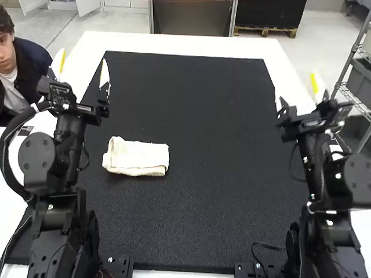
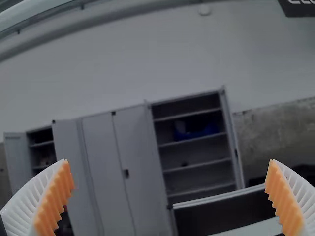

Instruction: Fold the towel.

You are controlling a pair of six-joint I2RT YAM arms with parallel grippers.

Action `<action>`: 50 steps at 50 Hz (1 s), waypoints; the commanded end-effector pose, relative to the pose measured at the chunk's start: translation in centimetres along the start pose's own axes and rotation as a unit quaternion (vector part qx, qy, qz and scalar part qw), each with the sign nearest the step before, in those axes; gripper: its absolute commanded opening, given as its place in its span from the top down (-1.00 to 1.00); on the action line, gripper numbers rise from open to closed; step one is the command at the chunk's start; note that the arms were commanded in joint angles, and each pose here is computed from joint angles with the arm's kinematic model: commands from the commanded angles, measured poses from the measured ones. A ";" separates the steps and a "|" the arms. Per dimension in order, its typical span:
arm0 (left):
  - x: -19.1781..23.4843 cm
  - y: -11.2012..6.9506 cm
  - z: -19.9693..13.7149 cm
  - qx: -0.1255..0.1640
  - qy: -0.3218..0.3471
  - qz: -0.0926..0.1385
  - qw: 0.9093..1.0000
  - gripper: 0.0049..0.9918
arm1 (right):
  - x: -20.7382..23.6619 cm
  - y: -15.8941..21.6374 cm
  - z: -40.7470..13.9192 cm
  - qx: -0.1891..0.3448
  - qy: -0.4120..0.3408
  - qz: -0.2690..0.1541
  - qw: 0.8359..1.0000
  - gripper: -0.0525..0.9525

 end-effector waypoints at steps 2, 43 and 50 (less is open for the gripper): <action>1.2 -0.4 -0.4 0.014 0.008 -0.045 0.999 -0.83 | 0.9 -0.5 -0.1 0.019 0.026 -0.012 0.999 -0.92; 10.1 1.6 -3.6 -0.052 0.290 0.035 0.955 -0.90 | 8.8 -3.3 -3.5 0.122 0.297 0.007 0.947 -0.92; 10.1 1.3 -3.5 -0.037 0.290 0.036 0.956 -0.93 | 8.8 -3.3 -3.5 0.122 0.297 0.007 0.947 -0.92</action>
Point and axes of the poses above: each hand's point on the last joint's axis, 136 mm out from that joint toward the fingers, its own z axis out along the fingers, its own y axis along the line the jaws close on, x = y × z, the point moved 9 cm from there along -z, back along the fingers, and after that the axes turned 1 degree about z, right-handed, at the moved point
